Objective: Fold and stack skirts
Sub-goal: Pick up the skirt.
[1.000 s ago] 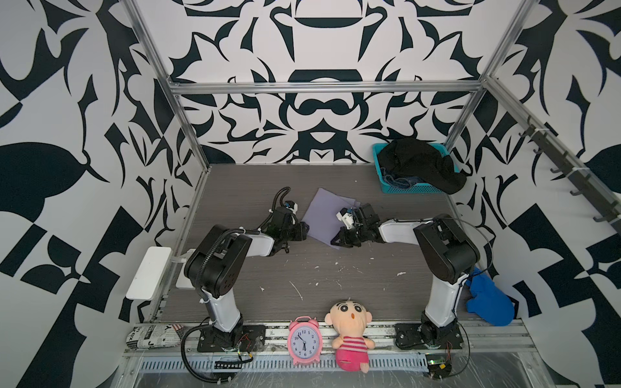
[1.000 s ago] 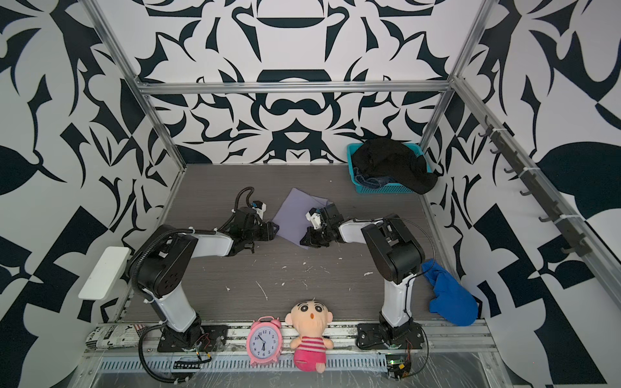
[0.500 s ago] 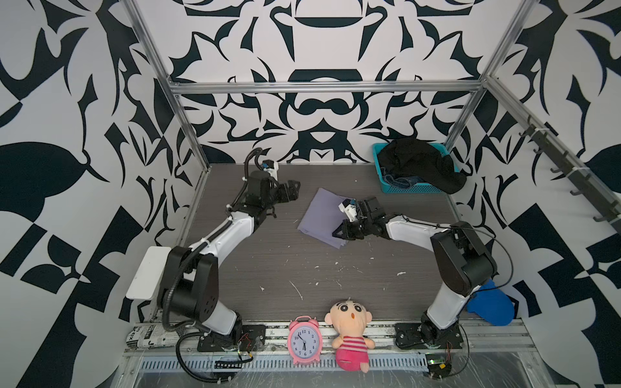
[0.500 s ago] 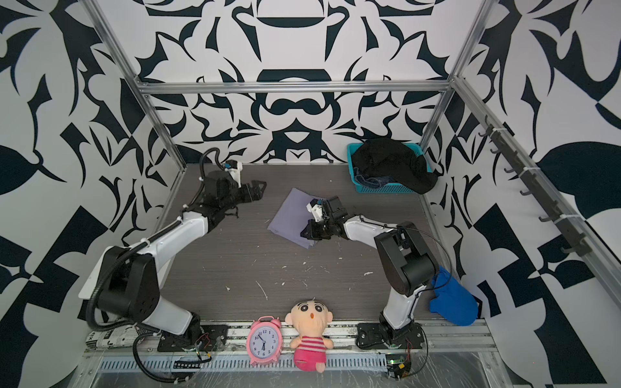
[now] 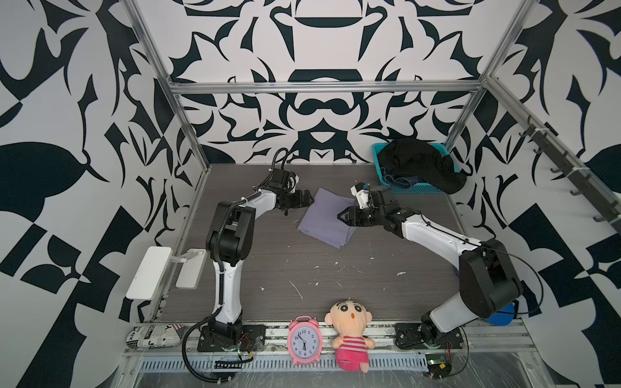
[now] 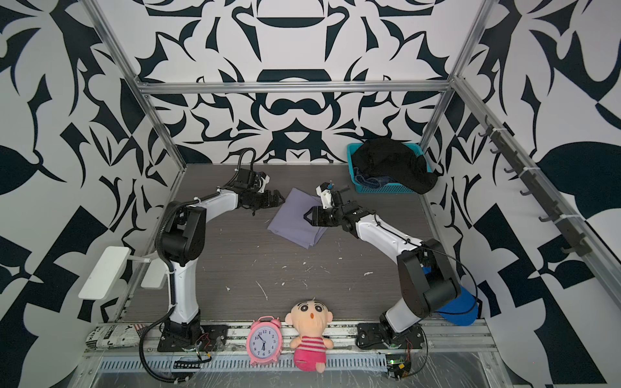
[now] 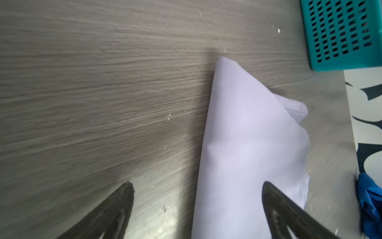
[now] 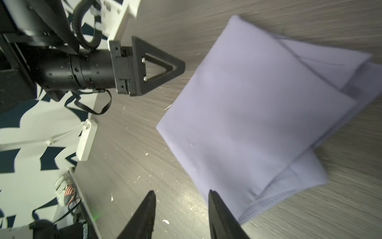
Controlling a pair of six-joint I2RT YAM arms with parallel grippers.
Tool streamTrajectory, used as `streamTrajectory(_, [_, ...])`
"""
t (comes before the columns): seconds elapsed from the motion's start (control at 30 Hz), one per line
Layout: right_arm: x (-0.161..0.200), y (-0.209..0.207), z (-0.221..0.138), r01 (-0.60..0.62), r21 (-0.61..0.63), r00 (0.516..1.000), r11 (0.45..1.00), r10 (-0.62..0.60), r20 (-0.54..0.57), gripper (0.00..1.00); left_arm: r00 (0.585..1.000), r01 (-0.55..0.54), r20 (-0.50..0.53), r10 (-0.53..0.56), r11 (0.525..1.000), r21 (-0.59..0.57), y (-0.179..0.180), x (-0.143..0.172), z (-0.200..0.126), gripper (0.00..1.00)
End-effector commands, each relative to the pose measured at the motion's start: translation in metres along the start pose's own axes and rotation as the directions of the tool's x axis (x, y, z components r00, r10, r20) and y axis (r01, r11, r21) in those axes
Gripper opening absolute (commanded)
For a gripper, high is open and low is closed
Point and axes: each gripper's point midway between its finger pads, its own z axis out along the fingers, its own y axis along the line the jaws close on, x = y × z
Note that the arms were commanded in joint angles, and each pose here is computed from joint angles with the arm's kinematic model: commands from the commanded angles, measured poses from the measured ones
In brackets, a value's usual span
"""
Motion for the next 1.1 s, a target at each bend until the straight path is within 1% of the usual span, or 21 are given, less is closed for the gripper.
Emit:
streamTrajectory(0.0, [-0.012,0.001,-0.004,0.006,0.013,0.999,1.000,-0.007,0.043,0.46,0.996,-0.017,-0.088,0.020,0.999,0.042,-0.008,0.016,0.006,1.00])
streamTrajectory(0.1, [-0.010,0.000,-0.005,0.004,0.013,0.999,1.000,-0.005,0.043,0.46,0.994,-0.019,-0.110,0.026,0.998,0.063,-0.010,0.023,0.016,1.00])
streamTrajectory(0.2, [-0.009,-0.002,-0.005,0.005,0.018,0.999,1.000,-0.006,0.042,0.46,0.990,-0.023,-0.137,0.034,0.997,0.079,-0.015,0.033,0.028,0.97])
streamTrajectory(0.4, [-0.007,-0.004,-0.004,0.005,0.021,0.999,1.000,-0.006,0.036,0.46,0.985,-0.005,-0.170,0.023,0.994,0.109,-0.026,0.050,0.044,0.83])
streamTrajectory(0.5, [-0.008,-0.005,-0.003,0.005,0.019,0.999,1.000,-0.006,0.041,0.46,0.983,0.000,-0.182,0.020,0.994,0.111,-0.029,0.058,0.048,0.71])
streamTrajectory(0.57, [-0.007,-0.006,-0.001,0.001,0.019,0.999,1.000,-0.001,0.039,0.46,0.984,0.014,-0.176,0.007,0.993,0.114,-0.028,0.062,0.049,0.54])
streamTrajectory(0.63, [-0.008,-0.006,-0.001,0.001,0.020,0.999,1.000,-0.002,0.040,0.46,0.985,0.027,-0.174,-0.007,0.994,0.110,-0.026,0.065,0.051,0.47])
streamTrajectory(0.67, [-0.008,-0.007,-0.001,0.000,0.019,0.999,1.000,-0.001,0.039,0.46,0.985,0.031,-0.173,-0.013,0.995,0.099,-0.023,0.065,0.051,0.39])
streamTrajectory(0.77, [-0.009,-0.007,0.000,-0.001,0.017,0.999,1.000,0.000,0.039,0.46,0.987,0.031,-0.159,-0.020,0.997,0.067,-0.019,0.064,0.048,0.18])
streamTrajectory(0.8, [-0.009,-0.007,0.000,-0.001,0.016,0.999,1.000,0.000,0.039,0.45,0.988,0.028,-0.151,-0.020,0.998,0.055,-0.017,0.063,0.047,0.15])
streamTrajectory(0.83, [-0.009,-0.007,0.000,-0.003,0.016,0.999,1.000,0.002,0.038,0.45,0.991,0.022,-0.136,-0.015,0.999,0.046,-0.017,0.059,0.043,0.13])
streamTrajectory(0.93, [-0.011,-0.006,-0.001,-0.001,0.015,0.999,1.000,0.000,0.044,0.45,0.996,0.013,-0.083,-0.013,1.000,0.006,-0.012,0.044,0.029,0.00])
streamTrajectory(1.0, [-0.013,-0.005,-0.002,0.002,0.015,0.999,1.000,-0.002,0.046,0.45,0.999,0.023,-0.036,-0.025,0.999,-0.048,-0.003,0.031,0.015,0.00])
streamTrajectory(1.07, [-0.015,-0.004,-0.004,0.006,0.017,0.999,1.000,-0.006,0.050,0.45,0.998,0.061,0.009,-0.060,0.991,-0.122,0.013,0.016,-0.005,0.00])
